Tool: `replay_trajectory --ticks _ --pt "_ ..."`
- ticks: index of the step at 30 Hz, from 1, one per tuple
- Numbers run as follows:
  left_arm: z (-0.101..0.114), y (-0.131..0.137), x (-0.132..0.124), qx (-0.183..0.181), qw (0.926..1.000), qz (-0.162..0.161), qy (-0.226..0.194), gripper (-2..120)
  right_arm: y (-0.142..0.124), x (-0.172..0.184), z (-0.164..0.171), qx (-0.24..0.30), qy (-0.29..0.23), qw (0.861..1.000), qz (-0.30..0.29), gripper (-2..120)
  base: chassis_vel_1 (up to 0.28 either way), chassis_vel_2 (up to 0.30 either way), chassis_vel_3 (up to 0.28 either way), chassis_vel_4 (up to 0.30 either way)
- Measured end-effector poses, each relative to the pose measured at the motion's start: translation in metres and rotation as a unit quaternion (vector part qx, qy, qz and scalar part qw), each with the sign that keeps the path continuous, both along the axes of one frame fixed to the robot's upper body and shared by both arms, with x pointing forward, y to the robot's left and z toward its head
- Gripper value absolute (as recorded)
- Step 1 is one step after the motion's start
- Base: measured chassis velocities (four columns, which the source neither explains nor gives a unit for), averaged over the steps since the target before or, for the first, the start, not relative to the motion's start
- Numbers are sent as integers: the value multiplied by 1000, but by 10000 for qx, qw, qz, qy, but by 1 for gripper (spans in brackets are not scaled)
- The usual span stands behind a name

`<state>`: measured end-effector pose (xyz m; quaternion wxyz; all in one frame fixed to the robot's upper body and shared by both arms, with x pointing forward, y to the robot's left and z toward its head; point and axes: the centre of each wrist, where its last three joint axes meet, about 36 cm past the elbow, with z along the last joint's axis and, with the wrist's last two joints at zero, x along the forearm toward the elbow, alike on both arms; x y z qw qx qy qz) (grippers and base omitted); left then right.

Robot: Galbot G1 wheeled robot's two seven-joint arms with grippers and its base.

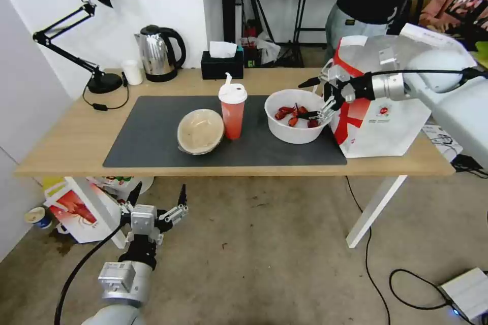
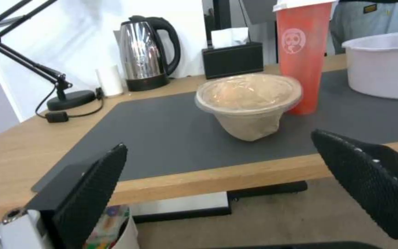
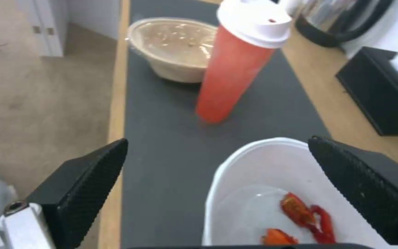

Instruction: Pick up the trash from the table and place it into the takeout bag.

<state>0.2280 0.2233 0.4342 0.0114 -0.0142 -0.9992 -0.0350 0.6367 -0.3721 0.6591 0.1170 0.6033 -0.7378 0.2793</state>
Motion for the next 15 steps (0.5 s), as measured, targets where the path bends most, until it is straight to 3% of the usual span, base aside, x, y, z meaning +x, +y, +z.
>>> replay_trajectory --ticks 15 --pt "0 0 0 0 10000 0 0 100 4 2 1 -548 508 9950 668 100 0 0 0 0"
